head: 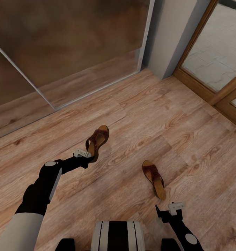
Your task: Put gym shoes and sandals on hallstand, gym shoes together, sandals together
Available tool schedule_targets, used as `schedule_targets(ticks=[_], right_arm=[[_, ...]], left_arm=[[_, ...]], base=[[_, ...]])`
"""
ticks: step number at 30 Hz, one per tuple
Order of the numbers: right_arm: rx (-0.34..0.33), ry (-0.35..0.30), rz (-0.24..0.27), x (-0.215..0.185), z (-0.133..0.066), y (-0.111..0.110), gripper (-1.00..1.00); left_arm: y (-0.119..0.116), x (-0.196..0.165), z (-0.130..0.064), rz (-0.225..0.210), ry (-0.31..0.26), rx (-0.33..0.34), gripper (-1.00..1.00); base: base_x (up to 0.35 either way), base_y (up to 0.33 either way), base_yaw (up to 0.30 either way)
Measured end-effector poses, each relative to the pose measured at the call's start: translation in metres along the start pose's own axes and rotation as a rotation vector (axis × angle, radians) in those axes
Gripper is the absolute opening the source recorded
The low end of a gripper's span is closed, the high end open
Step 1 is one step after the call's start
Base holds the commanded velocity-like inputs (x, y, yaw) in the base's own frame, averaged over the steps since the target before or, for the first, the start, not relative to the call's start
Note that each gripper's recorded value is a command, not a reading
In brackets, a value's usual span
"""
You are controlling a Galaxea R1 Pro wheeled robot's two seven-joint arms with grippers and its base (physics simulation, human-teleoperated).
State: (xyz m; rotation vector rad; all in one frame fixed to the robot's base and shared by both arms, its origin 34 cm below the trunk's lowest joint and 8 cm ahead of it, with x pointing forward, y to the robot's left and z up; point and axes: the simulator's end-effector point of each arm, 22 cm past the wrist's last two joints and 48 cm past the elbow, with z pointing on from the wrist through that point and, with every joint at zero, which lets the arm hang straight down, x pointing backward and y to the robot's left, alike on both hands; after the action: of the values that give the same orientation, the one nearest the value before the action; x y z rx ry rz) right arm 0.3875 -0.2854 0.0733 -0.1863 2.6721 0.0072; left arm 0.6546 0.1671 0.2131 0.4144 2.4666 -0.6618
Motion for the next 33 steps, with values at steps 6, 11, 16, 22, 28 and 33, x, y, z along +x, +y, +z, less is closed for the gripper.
schedule_targets(ticks=[6,11,16,22,28,33], right_arm=[[0.001,0.0,0.0,-0.0002,-0.0001,-0.0002,1.0],[0.001,0.0,0.0,0.0,0.0,-0.0001,1.0],[0.001,-0.005,-0.001,-0.0025,0.0003,-0.0005,1.0],[0.002,-0.011,-0.002,-0.0053,0.0005,-0.0012,1.0],[0.002,-0.012,-0.002,-0.0055,0.0005,-0.0012,1.0],[0.002,-0.012,-0.002,-0.0056,0.0006,-0.0012,1.0]], left_arm=[[-0.0001,0.0007,-0.0001,0.0,0.001,0.0,-1.0],[-0.0014,0.0072,0.0,-0.005,0.01,0.002,-1.0],[-0.0024,0.0092,0.0006,-0.006,0.013,0.003,-1.0],[-0.0023,0.0091,0.0004,-0.008,0.011,0.003,-1.0],[-0.0021,0.0092,0.0004,-0.008,0.012,0.002,-1.0],[-0.0021,0.0093,0.0005,-0.006,0.013,0.002,-1.0]], base=[[0.166,0.0,0.0],[0.135,0.0,0.0],[0.013,0.0,0.0],[0.041,0.0,0.0],[0.036,0.0,0.0],[0.005,0.0,0.0]])
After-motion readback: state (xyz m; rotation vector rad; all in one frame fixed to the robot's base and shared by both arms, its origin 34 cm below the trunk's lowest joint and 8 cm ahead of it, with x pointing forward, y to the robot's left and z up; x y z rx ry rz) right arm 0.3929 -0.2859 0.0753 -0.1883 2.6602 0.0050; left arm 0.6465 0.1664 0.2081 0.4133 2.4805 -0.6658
